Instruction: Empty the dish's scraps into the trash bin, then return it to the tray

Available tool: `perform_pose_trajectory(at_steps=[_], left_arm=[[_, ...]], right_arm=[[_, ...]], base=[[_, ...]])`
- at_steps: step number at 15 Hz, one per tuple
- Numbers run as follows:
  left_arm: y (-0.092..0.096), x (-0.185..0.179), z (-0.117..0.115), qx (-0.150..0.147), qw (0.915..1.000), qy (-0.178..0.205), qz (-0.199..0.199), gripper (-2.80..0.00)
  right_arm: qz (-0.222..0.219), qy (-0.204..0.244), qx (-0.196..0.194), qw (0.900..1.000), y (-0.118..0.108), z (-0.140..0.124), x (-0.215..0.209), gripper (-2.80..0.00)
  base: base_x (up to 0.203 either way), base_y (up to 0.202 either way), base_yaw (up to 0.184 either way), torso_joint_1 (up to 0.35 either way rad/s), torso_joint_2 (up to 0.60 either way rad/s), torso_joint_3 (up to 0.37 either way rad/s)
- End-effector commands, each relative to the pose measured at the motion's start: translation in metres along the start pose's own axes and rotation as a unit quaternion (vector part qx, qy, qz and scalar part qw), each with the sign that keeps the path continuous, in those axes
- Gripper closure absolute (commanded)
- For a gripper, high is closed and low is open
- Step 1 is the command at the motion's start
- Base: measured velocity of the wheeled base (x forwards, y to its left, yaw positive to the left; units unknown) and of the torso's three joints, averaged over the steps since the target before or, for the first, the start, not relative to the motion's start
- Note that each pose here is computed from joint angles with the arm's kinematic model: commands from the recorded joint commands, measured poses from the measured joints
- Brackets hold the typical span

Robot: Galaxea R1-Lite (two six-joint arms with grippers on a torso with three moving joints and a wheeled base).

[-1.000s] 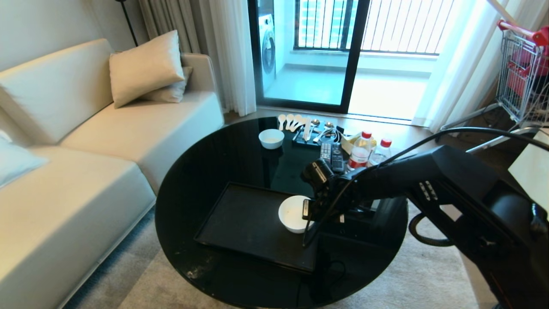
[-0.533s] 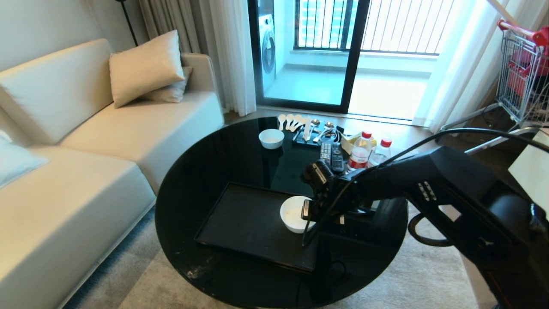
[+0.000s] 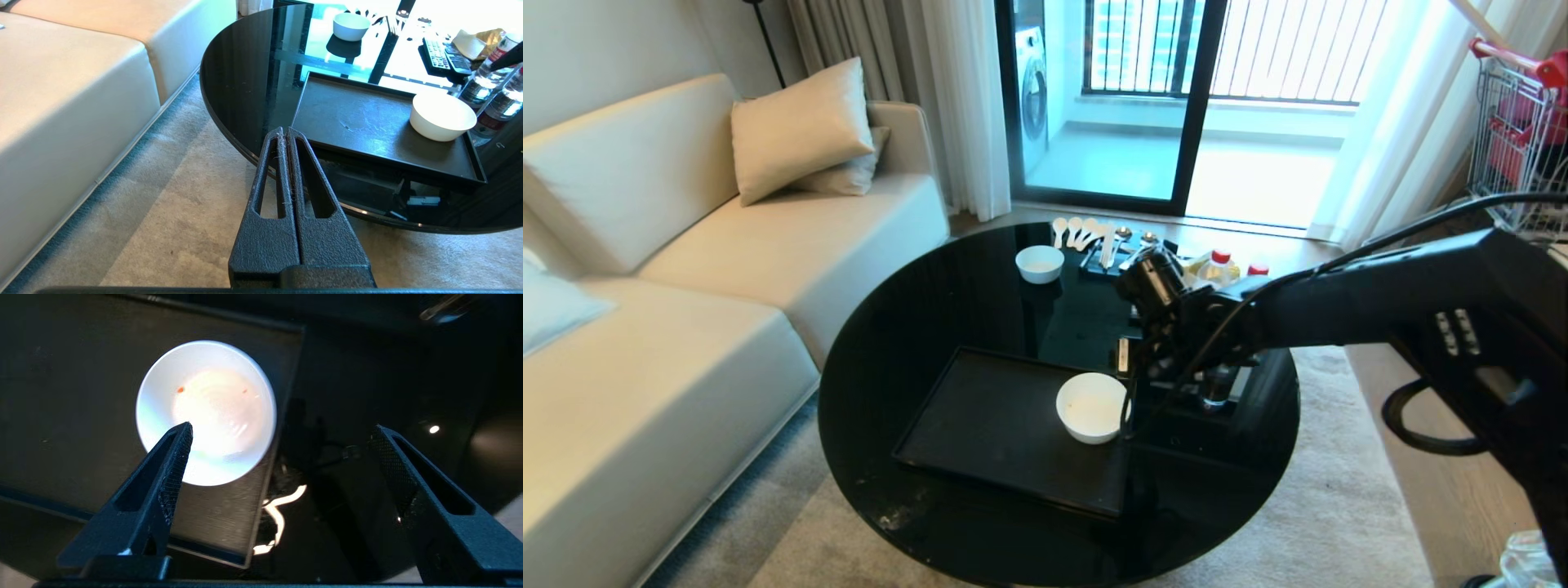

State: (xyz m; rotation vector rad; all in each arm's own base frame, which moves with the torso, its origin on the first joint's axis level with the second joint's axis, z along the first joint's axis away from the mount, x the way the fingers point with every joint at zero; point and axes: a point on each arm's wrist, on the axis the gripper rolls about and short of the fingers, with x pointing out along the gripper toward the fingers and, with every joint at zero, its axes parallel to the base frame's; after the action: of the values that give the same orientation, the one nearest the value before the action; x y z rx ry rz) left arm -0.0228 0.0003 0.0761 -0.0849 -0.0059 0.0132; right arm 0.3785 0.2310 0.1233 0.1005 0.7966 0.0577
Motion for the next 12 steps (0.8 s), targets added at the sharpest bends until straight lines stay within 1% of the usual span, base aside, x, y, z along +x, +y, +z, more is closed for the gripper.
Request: perform_pose_trajectory(at_steps=[1, 3, 4, 7, 10, 12], left_arm=[[0.000, 0.000, 0.000, -0.001, 1.0000, 0.000, 0.000, 0.00], [0.000, 0.000, 0.000, -0.001, 1.0000, 0.000, 0.000, 0.00], [0.000, 0.000, 0.000, 0.000, 1.0000, 0.000, 0.000, 0.00], [0.000, 0.000, 0.000, -0.001, 1.0000, 0.000, 0.000, 0.00], [0.000, 0.000, 0.000, -0.001, 1.0000, 0.000, 0.000, 0.00], [0.000, 0.000, 0.000, 0.000, 1.0000, 0.000, 0.000, 0.00]], right_arm=[[0.007, -0.057, -0.019, 0.998, -0.012, 0.024, -0.050, -2.80], [0.012, -0.091, -0.038, 0.995, -0.020, 0.036, -0.080, -2.80], [0.015, -0.106, -0.045, 0.993, -0.023, 0.041, -0.095, 0.00], [0.008, -0.137, -0.071, 0.988, -0.040, 0.049, -0.127, 0.00], [-0.040, -0.169, -0.092, 0.980, -0.066, 0.048, -0.130, 0.00], [-0.068, -0.183, -0.106, 0.975, -0.089, 0.042, -0.128, 0.00]], base=[[0.000, 0.000, 0.000, 0.000, 0.00, 0.000], [0.000, 0.000, 0.000, 0.000, 0.00, 0.000], [0.000, 0.000, 0.000, 0.000, 0.00, 0.000], [0.000, 0.000, 0.000, 0.000, 0.00, 0.000], [0.000, 0.000, 0.000, 0.000, 0.00, 0.000], [0.000, 0.000, 0.000, 0.000, 0.00, 0.000]])
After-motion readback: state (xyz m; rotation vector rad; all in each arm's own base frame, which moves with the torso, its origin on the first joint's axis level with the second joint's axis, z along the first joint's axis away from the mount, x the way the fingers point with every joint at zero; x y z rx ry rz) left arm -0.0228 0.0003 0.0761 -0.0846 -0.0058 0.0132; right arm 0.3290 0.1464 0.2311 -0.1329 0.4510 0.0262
